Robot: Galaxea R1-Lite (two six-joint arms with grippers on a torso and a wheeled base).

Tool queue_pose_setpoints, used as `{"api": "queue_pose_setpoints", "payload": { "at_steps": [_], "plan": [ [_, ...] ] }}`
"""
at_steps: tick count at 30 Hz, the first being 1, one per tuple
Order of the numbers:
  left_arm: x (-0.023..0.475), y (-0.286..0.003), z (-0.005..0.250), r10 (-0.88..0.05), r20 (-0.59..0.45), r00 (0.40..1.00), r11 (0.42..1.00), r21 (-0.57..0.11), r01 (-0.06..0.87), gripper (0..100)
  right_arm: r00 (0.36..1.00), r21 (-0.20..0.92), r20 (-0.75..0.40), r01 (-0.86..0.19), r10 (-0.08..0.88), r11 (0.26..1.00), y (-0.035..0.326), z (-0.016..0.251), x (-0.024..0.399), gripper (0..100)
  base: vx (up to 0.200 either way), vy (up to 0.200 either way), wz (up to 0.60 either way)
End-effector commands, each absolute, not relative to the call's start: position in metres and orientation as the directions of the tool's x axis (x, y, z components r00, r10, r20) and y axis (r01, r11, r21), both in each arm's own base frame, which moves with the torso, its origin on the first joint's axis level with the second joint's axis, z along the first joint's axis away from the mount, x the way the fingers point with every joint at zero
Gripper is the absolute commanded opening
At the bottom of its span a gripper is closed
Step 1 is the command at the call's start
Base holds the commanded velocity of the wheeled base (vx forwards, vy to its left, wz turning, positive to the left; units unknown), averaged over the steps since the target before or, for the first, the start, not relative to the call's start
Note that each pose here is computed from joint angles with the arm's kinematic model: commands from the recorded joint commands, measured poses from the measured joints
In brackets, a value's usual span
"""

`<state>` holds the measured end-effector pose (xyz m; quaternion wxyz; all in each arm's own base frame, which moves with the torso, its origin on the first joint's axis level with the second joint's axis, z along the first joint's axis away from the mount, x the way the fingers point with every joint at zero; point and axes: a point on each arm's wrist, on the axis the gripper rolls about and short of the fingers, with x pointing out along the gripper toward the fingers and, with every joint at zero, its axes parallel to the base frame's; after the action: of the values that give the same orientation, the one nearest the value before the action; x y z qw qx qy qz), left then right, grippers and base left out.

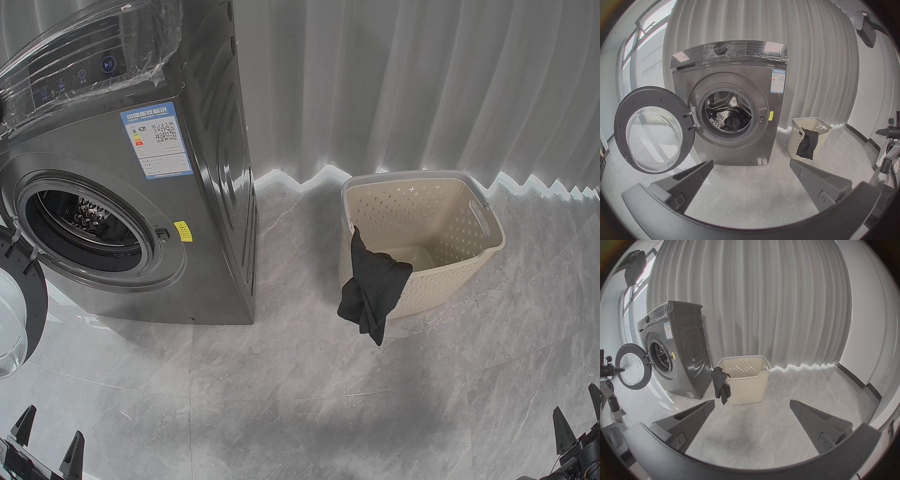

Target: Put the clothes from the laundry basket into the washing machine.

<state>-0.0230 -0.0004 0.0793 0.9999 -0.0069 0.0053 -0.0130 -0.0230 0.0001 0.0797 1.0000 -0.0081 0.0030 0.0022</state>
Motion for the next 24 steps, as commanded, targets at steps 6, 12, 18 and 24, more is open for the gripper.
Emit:
{"api": "queue_pose_setpoints", "payload": {
  "at_steps": [6, 12, 18, 24],
  "plan": [
    [-0.0229, -0.0004, 0.075, -0.026, -0.012, 1.0, 1.0, -0.016, 0.026, 100, 1.0, -0.017, -0.008, -0.005, 0.005, 1.0, 0.0001, 0.075, -0.0229, 100, 0.0, 0.0, 0.0],
    [-0.0229, -0.0004, 0.075, -0.026, -0.012, 1.0, 1.0, -0.014, 0.026, 100, 1.0, -0.017, -0.008, -0.005, 0.005, 1.0, 0.0001, 0.075, -0.0229, 100, 0.0, 0.0, 0.0],
    [-0.023, -0.0003, 0.0749, -0.025, -0.011, 1.0, 1.0, -0.014, 0.024, 100, 1.0, -0.017, -0.008, -0.006, 0.006, 1.0, 0.0001, 0.075, -0.0229, 100, 0.0, -0.167, 0.0],
    [-0.0229, -0.0004, 0.075, -0.026, -0.012, 1.0, 1.0, -0.014, 0.026, 100, 1.0, -0.017, -0.012, -0.008, 0.008, 1.0, 0.0002, 0.0756, -0.0234, 100, 0.0, -0.2, 0.0]
  ]
}}
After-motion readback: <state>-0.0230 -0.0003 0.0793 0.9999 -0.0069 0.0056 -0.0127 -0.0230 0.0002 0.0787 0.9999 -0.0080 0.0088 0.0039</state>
